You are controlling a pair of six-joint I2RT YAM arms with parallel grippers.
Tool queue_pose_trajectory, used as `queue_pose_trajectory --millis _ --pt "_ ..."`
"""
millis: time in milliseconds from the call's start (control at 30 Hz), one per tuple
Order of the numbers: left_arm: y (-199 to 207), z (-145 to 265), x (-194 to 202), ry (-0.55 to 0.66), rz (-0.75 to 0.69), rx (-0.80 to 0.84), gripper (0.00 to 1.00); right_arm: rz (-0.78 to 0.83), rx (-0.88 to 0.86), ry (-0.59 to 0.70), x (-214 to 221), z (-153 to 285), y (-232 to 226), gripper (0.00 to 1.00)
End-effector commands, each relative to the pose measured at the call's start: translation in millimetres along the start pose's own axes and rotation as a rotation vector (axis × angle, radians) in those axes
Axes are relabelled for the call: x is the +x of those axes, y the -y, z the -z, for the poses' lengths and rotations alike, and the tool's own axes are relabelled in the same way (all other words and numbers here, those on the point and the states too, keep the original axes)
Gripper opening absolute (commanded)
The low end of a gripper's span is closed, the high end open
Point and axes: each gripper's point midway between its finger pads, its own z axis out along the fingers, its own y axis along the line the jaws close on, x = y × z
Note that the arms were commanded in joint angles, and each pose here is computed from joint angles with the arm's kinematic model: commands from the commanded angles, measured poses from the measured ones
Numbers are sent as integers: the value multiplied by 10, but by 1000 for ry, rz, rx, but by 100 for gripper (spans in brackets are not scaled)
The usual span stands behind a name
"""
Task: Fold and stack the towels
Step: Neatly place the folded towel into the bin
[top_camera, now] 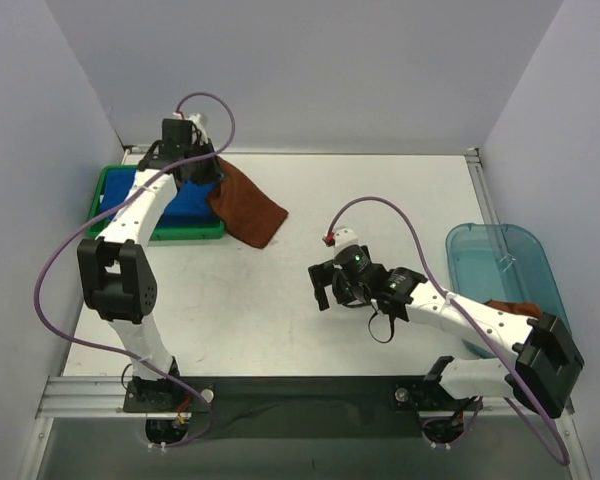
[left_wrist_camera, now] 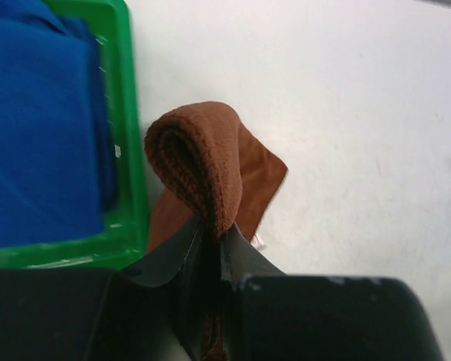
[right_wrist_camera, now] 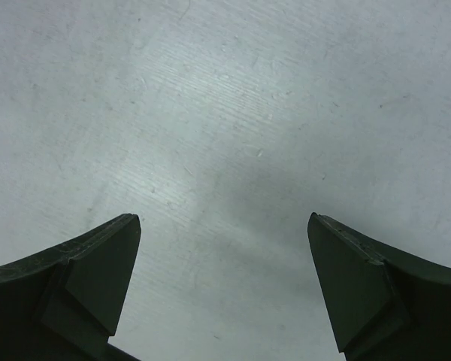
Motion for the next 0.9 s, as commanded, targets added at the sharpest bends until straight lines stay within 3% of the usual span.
queue_pose_trajectory --millis 0,100,200,233,467,867 --pt "-288 250 -305 -20 -73 -90 0 -3 70 -55 179 56 194 100" --pt "-469 383 -684 43 -77 -123 0 0 69 -91 237 40 207 100" --pt "-636 460 -798 32 -101 -187 0 1 67 -126 279 15 203 100" --pt "-742 544 -1003 73 -102 -208 0 0 70 -136 285 -5 202 100" --pt "-1131 669 -1463 138 -130 -282 0 15 77 -209 294 -50 174 99" --pt "-1660 636 -1435 100 -121 -330 0 36 90 -272 187 -129 110 98"
